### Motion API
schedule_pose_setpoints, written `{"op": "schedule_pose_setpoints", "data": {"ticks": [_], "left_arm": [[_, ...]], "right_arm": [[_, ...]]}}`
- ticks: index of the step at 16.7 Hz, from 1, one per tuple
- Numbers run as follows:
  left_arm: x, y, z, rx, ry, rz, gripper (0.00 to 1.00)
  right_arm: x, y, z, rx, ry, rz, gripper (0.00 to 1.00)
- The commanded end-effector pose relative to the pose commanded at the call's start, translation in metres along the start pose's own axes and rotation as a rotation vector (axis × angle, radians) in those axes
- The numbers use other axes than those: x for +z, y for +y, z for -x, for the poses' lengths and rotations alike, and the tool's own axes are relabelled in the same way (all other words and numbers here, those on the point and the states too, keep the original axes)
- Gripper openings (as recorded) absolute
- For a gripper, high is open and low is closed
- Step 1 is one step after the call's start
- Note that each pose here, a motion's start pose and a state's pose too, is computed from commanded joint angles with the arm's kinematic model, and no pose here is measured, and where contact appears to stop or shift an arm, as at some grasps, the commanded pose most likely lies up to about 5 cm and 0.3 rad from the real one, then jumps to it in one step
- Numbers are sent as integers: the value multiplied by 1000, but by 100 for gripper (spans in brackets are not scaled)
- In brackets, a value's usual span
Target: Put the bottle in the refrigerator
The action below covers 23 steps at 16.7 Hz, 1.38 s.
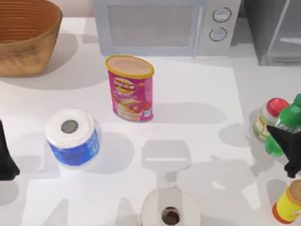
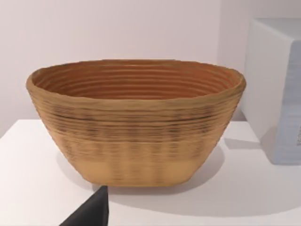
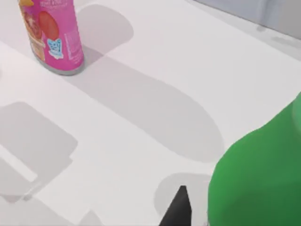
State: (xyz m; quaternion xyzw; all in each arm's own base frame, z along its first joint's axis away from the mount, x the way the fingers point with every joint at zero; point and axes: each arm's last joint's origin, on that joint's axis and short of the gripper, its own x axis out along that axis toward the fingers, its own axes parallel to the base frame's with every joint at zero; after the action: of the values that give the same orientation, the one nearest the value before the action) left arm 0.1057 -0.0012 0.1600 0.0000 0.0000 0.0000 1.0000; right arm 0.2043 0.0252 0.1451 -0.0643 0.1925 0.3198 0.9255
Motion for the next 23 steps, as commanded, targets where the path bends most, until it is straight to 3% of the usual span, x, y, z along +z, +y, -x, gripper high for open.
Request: {"op": "schedule_pose_setpoints", "data": {"ticks": [4, 9, 13, 16, 23], "left_arm": [[0, 0, 0, 0, 0, 0, 100], [0, 0, 0, 0, 0, 0, 100], [0, 0, 0, 0, 0, 0, 100], [0, 0, 0, 0, 0, 0, 100], [0, 0, 0, 0, 0, 0, 100]], "right_arm": [[-6, 13, 34, -192, -31, -57, 1], [-6, 32, 76, -452, -242, -63, 1], [-17, 39, 90, -601, -355, -103, 1], [-23, 40, 92, -652, -391, -130, 1], [-22, 40, 92, -650, -396, -131, 1]]}}
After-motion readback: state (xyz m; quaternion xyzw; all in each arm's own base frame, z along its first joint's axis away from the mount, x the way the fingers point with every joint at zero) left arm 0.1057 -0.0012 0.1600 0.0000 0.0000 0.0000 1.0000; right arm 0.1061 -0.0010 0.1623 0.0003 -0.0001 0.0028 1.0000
